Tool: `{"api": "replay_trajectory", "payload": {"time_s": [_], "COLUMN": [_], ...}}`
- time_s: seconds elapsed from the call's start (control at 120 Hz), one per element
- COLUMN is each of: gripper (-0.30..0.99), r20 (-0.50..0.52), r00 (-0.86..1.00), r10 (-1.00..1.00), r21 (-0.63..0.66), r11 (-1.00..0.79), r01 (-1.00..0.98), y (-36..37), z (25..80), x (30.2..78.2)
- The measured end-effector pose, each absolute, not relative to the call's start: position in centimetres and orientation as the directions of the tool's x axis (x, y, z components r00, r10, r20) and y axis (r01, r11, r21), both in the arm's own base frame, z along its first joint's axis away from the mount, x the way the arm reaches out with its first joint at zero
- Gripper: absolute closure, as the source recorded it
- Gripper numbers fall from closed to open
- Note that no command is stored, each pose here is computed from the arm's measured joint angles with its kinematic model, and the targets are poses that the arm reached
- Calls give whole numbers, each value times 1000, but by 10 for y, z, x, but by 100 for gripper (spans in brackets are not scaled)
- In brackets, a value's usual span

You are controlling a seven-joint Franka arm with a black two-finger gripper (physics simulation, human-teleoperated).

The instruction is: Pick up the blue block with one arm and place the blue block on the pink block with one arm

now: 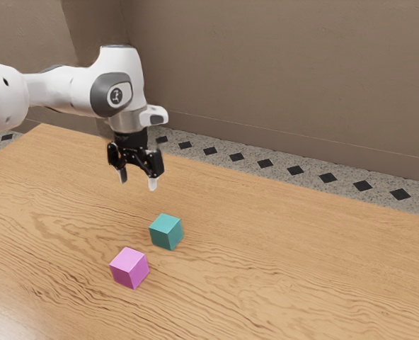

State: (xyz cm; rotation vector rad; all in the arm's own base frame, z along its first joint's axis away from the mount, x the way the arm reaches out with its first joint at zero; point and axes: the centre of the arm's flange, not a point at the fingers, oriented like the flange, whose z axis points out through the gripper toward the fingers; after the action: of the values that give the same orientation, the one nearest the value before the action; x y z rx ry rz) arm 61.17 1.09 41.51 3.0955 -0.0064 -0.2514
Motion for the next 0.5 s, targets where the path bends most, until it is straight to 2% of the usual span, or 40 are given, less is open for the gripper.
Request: {"api": "replay_trajectory", "payload": {"time_s": [0.242, 0.5], "gripper": [0, 0], "r20": [-91, -33], "r00": [995, 998], "r10": [-40, -54], "r21": [34, 40], "r11": [-999, -998], "r01": [-38, -53], "y": [-17, -34], "z": [347, 311], "x": [605, 600]}}
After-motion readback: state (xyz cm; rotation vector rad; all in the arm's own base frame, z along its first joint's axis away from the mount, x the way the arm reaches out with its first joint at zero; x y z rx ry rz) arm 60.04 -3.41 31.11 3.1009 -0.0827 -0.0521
